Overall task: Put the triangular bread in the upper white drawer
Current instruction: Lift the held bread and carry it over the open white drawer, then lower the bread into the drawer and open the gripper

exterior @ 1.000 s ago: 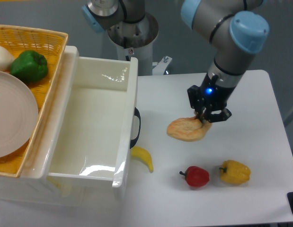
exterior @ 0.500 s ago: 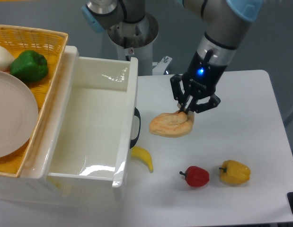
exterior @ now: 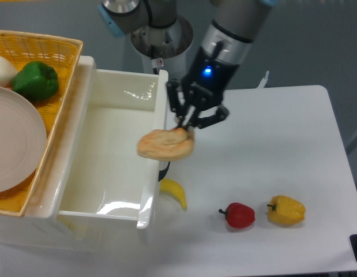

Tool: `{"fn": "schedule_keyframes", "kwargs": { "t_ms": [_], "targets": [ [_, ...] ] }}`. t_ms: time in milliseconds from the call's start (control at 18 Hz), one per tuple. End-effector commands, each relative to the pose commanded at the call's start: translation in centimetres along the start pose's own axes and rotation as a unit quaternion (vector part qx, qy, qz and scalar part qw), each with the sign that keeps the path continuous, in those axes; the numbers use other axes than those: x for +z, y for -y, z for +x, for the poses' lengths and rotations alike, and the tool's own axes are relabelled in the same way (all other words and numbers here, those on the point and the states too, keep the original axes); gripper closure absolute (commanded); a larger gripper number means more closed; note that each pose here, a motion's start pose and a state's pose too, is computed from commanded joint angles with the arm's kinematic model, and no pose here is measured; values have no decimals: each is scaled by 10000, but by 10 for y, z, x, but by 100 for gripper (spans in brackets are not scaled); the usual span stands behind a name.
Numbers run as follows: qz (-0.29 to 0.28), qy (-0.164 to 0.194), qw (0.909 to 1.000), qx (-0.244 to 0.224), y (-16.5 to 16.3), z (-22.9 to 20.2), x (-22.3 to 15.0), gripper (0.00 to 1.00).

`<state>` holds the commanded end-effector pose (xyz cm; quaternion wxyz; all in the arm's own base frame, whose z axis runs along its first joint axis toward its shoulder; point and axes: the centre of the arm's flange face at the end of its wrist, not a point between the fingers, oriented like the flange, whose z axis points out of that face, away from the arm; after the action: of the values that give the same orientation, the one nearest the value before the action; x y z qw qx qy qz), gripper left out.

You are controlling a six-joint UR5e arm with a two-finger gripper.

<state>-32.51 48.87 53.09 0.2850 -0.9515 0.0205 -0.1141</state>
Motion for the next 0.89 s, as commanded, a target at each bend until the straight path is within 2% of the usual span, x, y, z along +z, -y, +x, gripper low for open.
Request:
{"fn": "schedule_keyframes", "kwargs": {
  "t_ms": [389,556,722,889],
  "targets": [
    [-84,-230,9996,121,3,33,47,100],
    [-133,-288,9984,-465,0,34,54,100],
    [-155,-331,9976,-585,0,35,58,100],
    [-199,-365,9973,-613,-4,35,64,88]
  ]
}}
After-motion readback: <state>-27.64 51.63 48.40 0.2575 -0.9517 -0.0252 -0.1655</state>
